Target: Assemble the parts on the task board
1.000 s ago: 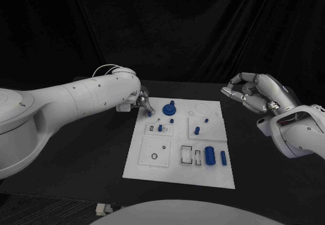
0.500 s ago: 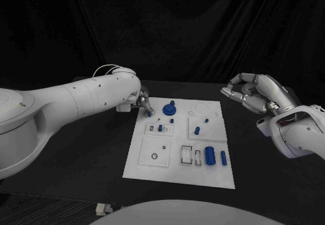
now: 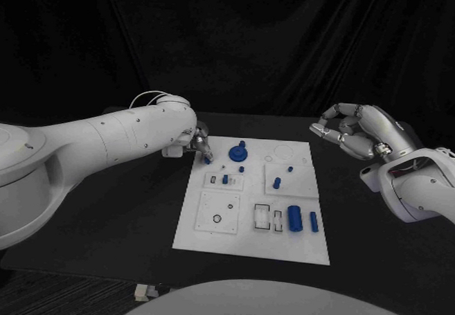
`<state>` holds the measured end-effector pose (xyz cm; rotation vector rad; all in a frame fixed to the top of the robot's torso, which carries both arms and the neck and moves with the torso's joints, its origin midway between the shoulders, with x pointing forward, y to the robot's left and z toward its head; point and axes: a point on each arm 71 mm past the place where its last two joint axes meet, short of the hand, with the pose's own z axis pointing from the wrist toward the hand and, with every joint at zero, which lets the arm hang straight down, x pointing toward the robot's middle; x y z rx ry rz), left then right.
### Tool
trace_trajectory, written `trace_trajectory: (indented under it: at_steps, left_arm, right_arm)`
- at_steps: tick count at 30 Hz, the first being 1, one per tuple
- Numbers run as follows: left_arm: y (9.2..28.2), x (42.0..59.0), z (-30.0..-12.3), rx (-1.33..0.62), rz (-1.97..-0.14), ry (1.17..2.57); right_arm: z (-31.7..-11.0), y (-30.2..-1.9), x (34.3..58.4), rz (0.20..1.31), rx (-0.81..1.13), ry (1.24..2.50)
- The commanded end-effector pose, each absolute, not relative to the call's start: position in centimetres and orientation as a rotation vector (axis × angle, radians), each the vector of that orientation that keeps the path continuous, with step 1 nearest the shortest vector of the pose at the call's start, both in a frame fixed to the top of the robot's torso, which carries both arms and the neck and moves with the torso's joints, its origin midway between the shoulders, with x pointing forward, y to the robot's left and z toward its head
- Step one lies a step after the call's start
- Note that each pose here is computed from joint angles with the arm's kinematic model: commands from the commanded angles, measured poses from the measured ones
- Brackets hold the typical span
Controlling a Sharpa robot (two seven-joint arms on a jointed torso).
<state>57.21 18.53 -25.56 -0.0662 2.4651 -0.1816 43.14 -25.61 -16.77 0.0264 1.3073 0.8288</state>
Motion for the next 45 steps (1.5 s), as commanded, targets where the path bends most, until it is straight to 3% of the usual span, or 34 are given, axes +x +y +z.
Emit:
trace_trajectory:
  at_steps: [1,8,13,26,45]
  left_arm:
    - [18.4,57.1,-25.6,-0.059,-0.213,2.461]
    - [18.9,56.7,-25.6,-0.074,-0.224,2.455]
    - [19.2,56.0,-25.5,-0.188,-0.312,2.496]
    - [19.2,53.7,-22.8,-0.272,-0.328,2.533]
    - [19.2,52.1,-23.2,-0.260,-0.280,2.464]
  right_arm:
    - [-17.0,-25.7,43.2,0.817,0.035,1.321]
    - [-17.0,-25.8,43.2,0.813,0.037,1.324]
    - [-17.0,-25.9,43.2,0.809,0.039,1.326]
    - [-17.2,-25.9,43.3,0.804,0.043,1.336]
    - [-17.9,-26.0,43.0,0.807,0.048,1.348]
